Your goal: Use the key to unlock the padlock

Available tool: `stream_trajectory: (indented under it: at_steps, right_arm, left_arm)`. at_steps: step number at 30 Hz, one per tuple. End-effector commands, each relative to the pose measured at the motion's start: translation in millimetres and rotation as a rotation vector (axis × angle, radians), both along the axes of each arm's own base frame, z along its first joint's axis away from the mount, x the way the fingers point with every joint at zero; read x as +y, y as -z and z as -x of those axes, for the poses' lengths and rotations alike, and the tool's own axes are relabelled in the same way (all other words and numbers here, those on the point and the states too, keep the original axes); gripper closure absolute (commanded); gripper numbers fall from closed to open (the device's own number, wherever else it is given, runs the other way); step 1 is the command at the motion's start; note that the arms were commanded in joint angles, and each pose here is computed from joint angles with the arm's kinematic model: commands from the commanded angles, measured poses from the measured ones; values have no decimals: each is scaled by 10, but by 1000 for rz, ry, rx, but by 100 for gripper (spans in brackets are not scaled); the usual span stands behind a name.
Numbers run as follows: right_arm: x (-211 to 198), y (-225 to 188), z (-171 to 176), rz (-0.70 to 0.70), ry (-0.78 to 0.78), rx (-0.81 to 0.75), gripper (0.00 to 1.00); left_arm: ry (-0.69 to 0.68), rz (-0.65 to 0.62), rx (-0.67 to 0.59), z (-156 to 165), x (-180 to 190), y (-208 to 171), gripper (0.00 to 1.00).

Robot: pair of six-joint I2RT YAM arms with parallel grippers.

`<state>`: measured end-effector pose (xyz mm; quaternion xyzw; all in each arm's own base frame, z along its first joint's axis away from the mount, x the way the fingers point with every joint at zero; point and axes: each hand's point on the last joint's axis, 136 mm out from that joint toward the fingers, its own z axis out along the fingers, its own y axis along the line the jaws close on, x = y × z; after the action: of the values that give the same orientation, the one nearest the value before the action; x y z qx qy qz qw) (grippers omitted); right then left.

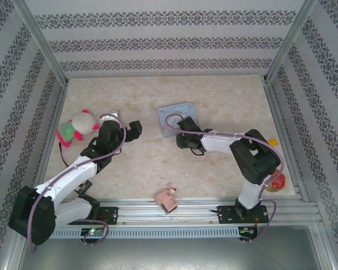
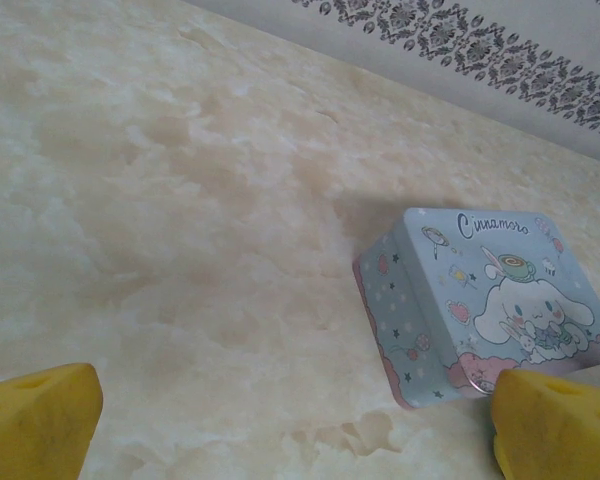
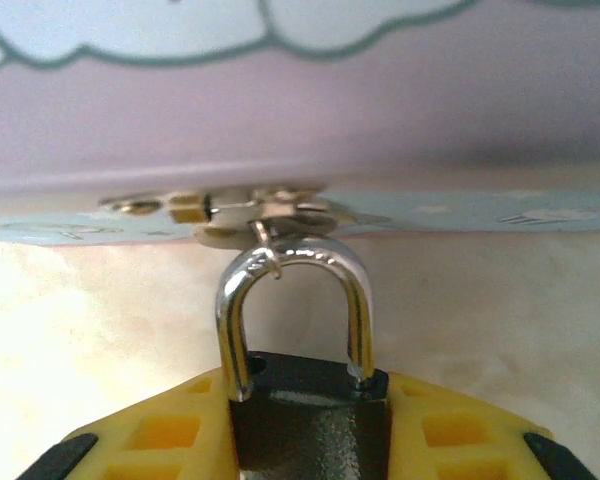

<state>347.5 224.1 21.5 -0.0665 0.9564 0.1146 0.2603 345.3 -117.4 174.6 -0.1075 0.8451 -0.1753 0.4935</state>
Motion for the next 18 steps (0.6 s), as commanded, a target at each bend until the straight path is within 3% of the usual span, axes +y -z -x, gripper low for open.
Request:
stream_trajectory:
  at_steps: [1,11,18]
  right_arm:
    - [31,-137,69,-96,-31,-5,73]
    - [32,-331,132,-313,-44,-14,72]
    - [23,-421,135,-404,-24,-15,72]
  left_arm:
    - [28,21,-58,-112,-49,-242,1]
    - [127,7,-7,-157,-356,-119,1]
    - [222,-113,57,-186,-748,112,1]
